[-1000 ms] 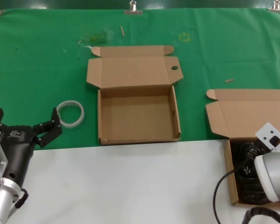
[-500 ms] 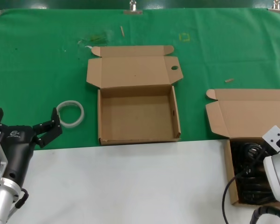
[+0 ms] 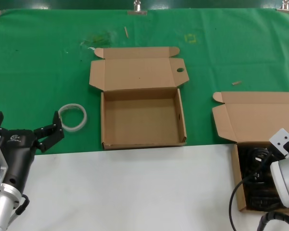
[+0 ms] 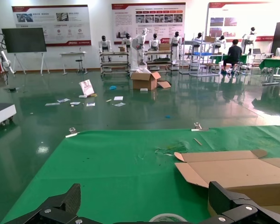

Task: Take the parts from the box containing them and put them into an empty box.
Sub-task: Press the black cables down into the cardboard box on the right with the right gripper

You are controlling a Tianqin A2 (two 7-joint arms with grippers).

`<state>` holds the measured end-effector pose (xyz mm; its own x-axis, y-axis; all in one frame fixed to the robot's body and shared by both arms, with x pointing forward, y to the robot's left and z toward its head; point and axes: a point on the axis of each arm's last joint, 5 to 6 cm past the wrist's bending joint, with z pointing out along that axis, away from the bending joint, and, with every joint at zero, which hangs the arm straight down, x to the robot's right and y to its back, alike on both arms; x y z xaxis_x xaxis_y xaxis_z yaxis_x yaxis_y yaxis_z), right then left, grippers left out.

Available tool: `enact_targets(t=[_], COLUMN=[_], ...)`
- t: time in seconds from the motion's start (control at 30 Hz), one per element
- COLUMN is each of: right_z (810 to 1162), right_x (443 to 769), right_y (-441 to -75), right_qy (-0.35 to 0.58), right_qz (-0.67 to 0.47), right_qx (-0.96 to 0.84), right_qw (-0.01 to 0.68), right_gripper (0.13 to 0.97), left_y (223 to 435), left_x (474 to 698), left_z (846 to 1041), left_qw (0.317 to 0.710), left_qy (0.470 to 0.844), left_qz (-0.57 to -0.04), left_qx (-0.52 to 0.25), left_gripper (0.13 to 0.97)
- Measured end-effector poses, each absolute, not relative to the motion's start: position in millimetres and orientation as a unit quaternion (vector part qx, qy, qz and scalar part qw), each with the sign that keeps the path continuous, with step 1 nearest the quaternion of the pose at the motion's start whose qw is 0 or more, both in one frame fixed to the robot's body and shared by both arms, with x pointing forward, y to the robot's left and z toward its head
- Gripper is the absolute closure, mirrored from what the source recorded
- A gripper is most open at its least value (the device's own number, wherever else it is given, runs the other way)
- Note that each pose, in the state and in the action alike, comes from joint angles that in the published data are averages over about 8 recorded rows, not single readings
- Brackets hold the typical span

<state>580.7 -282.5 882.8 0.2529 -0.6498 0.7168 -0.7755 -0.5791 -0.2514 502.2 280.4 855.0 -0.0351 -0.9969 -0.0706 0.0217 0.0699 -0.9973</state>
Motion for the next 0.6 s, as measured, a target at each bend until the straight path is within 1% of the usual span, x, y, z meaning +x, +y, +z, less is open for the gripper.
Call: enact_targets(t=[0.27, 0.53, 0.57, 0.6], right_z=[880.2, 878.0, 877.7, 877.3], right_x=[581.8, 583.1, 583.2, 583.2], right_y=[-279.9, -278.3, -277.6, -276.8], right_qy=[-0.453, -0.450, -0.450, -0.450], right_qz=[0.411, 0.411, 0.410, 0.410], right_qx=[0.788, 0.790, 0.791, 0.791], right_qw=[0.073, 0.066, 0.065, 0.064], right_gripper=[0.159, 0.254, 0.254, 0.275], left_y=[280.4, 280.4, 280.4, 280.4], left_x=[502.2, 502.2, 502.2, 502.2], left_z=[855.0, 855.0, 855.0, 855.0], left_qw=[0.513, 0.513, 0.513, 0.513], left_qy=[0.521, 0.521, 0.521, 0.521], left_qz=[-0.496, -0.496, -0.496, -0.496], left_qx=[-0.468, -0.468, -0.468, -0.468], left_gripper=[0.132, 0.132, 0.132, 0.132])
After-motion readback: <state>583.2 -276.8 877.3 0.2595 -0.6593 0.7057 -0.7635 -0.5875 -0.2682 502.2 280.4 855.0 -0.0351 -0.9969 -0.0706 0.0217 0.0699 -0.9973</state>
